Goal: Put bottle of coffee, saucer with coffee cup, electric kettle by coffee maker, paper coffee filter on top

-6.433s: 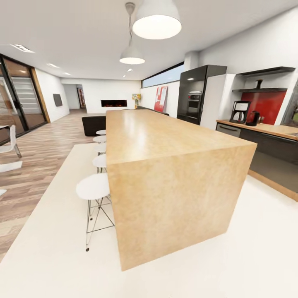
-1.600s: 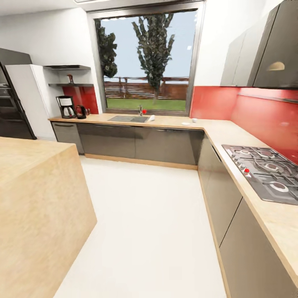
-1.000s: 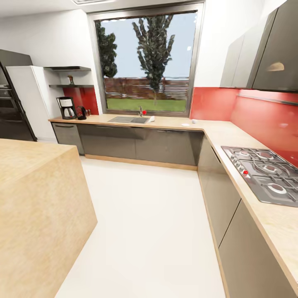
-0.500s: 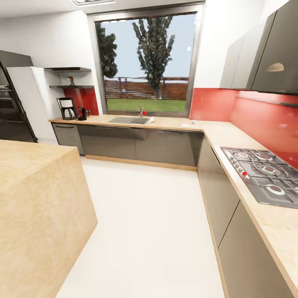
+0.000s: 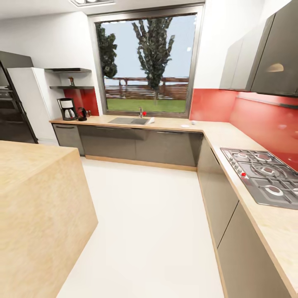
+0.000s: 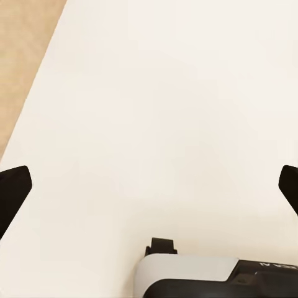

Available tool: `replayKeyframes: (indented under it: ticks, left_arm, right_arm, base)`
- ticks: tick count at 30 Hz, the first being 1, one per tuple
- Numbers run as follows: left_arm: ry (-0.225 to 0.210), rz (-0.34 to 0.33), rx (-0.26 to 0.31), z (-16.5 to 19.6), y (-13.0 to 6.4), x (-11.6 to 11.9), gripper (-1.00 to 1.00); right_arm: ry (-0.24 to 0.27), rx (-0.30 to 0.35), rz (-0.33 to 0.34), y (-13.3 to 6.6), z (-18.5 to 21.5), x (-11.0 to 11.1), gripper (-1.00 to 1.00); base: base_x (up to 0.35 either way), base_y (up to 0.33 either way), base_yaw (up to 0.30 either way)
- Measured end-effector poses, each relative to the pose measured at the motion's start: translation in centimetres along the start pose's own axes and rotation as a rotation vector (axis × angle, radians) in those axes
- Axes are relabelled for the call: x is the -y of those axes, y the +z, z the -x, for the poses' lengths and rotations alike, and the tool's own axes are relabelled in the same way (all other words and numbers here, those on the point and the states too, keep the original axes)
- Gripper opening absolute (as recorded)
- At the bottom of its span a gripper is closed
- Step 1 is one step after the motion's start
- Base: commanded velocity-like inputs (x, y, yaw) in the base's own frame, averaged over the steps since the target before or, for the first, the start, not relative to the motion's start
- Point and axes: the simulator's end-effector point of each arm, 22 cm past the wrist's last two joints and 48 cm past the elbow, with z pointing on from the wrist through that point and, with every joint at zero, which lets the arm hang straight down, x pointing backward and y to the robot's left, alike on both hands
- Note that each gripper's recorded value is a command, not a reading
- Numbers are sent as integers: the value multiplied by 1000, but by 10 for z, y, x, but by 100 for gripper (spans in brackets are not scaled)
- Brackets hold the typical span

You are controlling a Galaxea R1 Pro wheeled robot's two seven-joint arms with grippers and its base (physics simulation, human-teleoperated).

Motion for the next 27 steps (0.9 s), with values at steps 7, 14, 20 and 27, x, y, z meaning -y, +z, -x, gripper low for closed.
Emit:
replayKeyframes:
  ticks: [7, 14, 20, 27]
  left_arm:
    - [0, 1, 0, 1, -6, -1, 100]
    - [-1, 3, 0, 2, -12, -3, 100]
    - [-1, 3, 0, 2, -17, -3, 100]
    - [-1, 3, -1, 2, -20, -4, 100]
  right_arm:
    - [1, 0, 6, -6, 1, -1, 100]
    - [2, -1, 5, -12, 1, 0, 100]
    - [4, -1, 4, -17, 1, 1, 100]
    - [-1, 1, 6, -20, 2, 1, 100]
  base:
    - [0, 0, 31]
    - [0, 0, 186]
    - [0, 0, 23]
    - [0, 0, 0]
